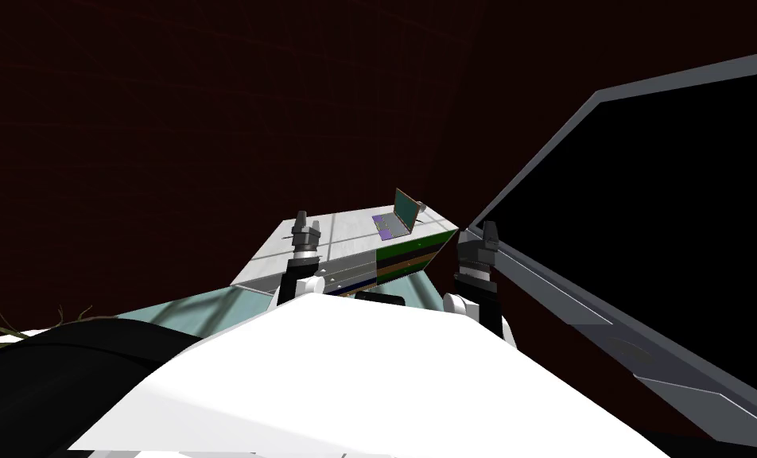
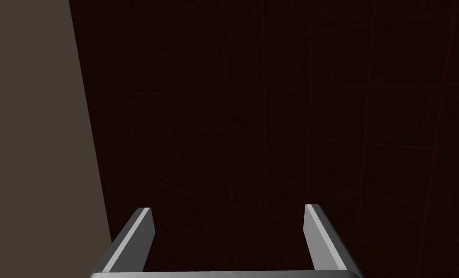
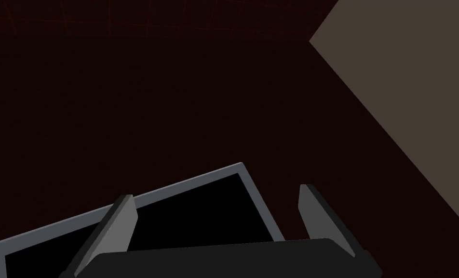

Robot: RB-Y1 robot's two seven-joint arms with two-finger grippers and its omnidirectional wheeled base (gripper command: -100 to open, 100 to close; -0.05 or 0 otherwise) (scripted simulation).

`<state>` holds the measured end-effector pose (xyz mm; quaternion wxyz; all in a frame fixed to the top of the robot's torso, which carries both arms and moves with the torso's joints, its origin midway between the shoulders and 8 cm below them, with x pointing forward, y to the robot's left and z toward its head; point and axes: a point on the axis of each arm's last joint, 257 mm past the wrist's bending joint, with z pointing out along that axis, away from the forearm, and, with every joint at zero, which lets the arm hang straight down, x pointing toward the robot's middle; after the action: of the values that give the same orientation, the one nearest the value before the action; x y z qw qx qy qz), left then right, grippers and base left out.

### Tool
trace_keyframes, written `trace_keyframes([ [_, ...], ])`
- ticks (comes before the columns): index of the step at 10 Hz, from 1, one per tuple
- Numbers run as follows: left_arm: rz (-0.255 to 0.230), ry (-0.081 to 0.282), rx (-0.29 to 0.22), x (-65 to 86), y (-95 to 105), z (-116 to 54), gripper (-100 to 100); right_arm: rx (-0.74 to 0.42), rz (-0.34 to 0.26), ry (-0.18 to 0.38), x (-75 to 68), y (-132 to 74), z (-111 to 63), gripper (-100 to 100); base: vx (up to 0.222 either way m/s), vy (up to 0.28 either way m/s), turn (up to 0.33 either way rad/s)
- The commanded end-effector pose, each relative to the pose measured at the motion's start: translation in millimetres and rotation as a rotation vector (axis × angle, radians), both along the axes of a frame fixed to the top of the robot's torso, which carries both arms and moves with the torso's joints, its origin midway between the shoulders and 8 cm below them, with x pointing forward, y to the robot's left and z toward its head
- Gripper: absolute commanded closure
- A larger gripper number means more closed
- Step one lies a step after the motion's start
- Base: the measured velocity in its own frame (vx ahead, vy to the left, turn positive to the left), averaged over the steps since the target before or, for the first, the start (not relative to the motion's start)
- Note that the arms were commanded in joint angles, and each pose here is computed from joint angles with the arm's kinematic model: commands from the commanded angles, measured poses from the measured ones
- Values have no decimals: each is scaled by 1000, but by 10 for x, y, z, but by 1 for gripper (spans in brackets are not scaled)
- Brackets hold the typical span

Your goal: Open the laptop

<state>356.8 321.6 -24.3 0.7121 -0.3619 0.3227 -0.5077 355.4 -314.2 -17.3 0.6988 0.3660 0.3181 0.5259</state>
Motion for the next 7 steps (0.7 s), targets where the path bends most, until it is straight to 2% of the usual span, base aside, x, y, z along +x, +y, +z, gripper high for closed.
trace_keyframes([
  [1, 0, 0, 0, 0, 0, 0, 0, 0, 0, 0, 0, 0, 0, 0, 0, 0, 0],
  [7, 0, 0, 0, 0, 0, 2, 0, 0, 0, 0, -1, 0, 2, 0, 0, 0, 0],
])
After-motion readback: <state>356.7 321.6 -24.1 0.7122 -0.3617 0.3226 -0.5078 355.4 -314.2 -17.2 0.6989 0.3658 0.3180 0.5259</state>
